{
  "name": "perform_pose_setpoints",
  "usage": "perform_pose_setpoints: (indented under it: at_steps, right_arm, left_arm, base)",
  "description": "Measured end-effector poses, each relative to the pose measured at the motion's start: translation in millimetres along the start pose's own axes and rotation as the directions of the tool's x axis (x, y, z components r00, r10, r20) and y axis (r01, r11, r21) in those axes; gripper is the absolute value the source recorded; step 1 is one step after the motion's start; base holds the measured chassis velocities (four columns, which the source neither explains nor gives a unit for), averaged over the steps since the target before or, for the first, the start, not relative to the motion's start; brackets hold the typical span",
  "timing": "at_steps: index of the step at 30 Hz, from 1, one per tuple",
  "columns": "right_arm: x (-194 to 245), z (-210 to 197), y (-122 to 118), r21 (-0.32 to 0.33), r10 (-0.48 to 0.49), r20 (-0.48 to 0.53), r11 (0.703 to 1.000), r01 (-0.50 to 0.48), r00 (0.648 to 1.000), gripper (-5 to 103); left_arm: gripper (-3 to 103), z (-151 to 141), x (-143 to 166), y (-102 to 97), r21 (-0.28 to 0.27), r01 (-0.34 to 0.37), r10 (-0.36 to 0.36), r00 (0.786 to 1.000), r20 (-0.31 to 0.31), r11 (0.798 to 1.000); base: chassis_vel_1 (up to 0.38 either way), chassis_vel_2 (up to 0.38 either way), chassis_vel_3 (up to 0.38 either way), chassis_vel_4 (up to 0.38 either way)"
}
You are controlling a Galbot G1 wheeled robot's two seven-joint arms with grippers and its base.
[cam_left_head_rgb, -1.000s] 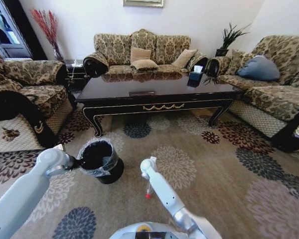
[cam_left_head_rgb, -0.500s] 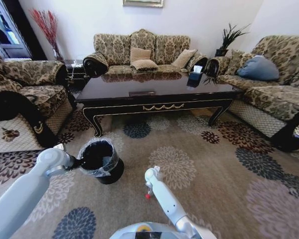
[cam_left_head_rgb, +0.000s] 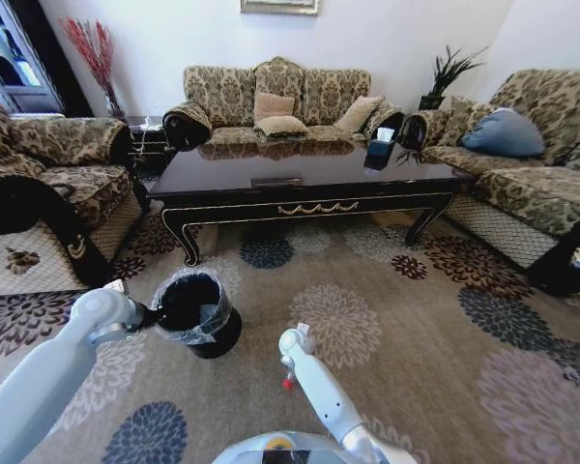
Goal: Move to the front of the table and pick up the trash from the floor, then place it into the trash bin.
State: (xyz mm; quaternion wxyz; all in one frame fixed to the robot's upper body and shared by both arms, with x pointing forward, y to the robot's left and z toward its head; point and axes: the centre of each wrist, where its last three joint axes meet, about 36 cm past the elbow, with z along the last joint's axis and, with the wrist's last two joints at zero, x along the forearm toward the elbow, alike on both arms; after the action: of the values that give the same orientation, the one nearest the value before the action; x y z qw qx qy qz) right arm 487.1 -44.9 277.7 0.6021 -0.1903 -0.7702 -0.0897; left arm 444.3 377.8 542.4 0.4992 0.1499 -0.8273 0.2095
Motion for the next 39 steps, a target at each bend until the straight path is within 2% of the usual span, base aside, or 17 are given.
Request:
perform_pose_setpoints:
  at_steps: [5,9,13,15,17,20,23,25,28,29,31,32,33,34,35,38,39]
  right_arm:
    - [10,-1,3,0.002,-0.016,0.006,1.000,0.016,1.000,25]
    - [19,-6,-1,0.000,-0.022,0.023,1.000,0.022,0.999,25]
    - [35,-17,-18,0.016,-0.020,0.097,1.000,0.019,0.995,25]
    - [44,-27,-37,0.031,-0.008,0.171,1.000,0.003,0.985,25]
    - [45,-29,-40,0.032,-0.009,0.179,0.999,0.003,0.984,25]
    - [60,-39,-68,0.045,-0.036,0.265,0.999,0.025,0.964,25]
    - [68,-40,-78,0.052,-0.059,0.307,0.998,0.045,0.950,25]
    - [78,-42,-91,0.060,-0.085,0.362,0.996,0.068,0.928,25]
    - [103,-47,-124,0.077,-0.150,0.495,0.989,0.129,0.856,25]
    - [103,-47,-124,0.077,-0.150,0.495,0.989,0.129,0.856,25]
    - [115,-50,-145,0.098,-0.179,0.569,0.984,0.150,0.803,25]
    - [124,-50,-161,0.118,-0.201,0.627,0.979,0.164,0.753,25]
    - [129,-50,-168,0.130,-0.214,0.663,0.977,0.171,0.718,25]
    - [129,-50,-168,0.130,-0.214,0.663,0.977,0.171,0.718,25]
    - [133,-49,-173,0.137,-0.222,0.687,0.975,0.177,0.692,25]
    - [149,-47,-189,0.181,-0.266,0.783,0.962,0.202,0.563,25]
    - [149,-47,-189,0.181,-0.266,0.783,0.962,0.202,0.563,25]
  left_arm:
    - [0,1,-1,0.0,0.001,0.000,0.000,1.000,-0.003,1.000]
    - [0,4,-2,-3.6,-0.006,-0.006,0.006,1.000,-0.009,1.000]
    - [0,13,-9,-17.4,-0.037,-0.013,0.012,1.000,-0.026,0.999]
    - [0,20,-17,-30.2,-0.061,-0.016,0.013,0.999,-0.041,0.998]
    - [0,21,-18,-32.4,-0.065,-0.018,0.015,0.999,-0.044,0.998]
    - [0,27,-26,-53.7,-0.083,-0.043,0.037,0.997,-0.071,0.996]
    - [0,29,-30,-62.6,-0.094,-0.051,0.043,0.996,-0.082,0.994]
    - [0,33,-34,-74.5,-0.116,-0.060,0.049,0.994,-0.096,0.991]
    - [0,43,-42,-108.0,-0.180,-0.089,0.066,0.989,-0.129,0.980]
    - [0,43,-42,-108.0,-0.180,-0.089,0.066,0.989,-0.129,0.980]
    - [0,47,-46,-128.5,-0.215,-0.100,0.071,0.988,-0.139,0.971]
    - [0,49,-48,-146.7,-0.244,-0.110,0.076,0.987,-0.144,0.963]
    - [0,51,-49,-157.8,-0.262,-0.117,0.080,0.986,-0.146,0.958]
    - [0,51,-49,-157.8,-0.262,-0.117,0.080,0.986,-0.146,0.958]
    - [0,53,-50,-166.6,-0.276,-0.120,0.081,0.986,-0.149,0.954]
    - [0,62,-55,-197.1,-0.337,-0.128,0.077,0.984,-0.161,0.933]
    - [0,62,-55,-197.1,-0.337,-0.128,0.077,0.984,-0.161,0.933]
  base:
    - [0.000,0.000,0.000,0.000]
    - [0.000,0.000,0.000,0.000]
    - [0.000,0.000,0.000,0.000]
    - [0.000,0.000,0.000,0.000]
    - [0.000,0.000,0.000,0.000]
    - [0.000,0.000,0.000,0.000]
    - [0.000,0.000,0.000,0.000]
    - [0.000,0.000,0.000,0.000]
    - [0.000,0.000,0.000,0.000]
    - [0.000,0.000,0.000,0.000]
    - [0.000,0.000,0.000,0.000]
    - [0.000,0.000,0.000,0.000]
    - [0.000,0.000,0.000,0.000]
    - [0.000,0.000,0.000,0.000]
    - [0.000,0.000,0.000,0.000]
    - [0.000,0.000,0.000,0.000]
    - [0.000,0.000,0.000,0.000]
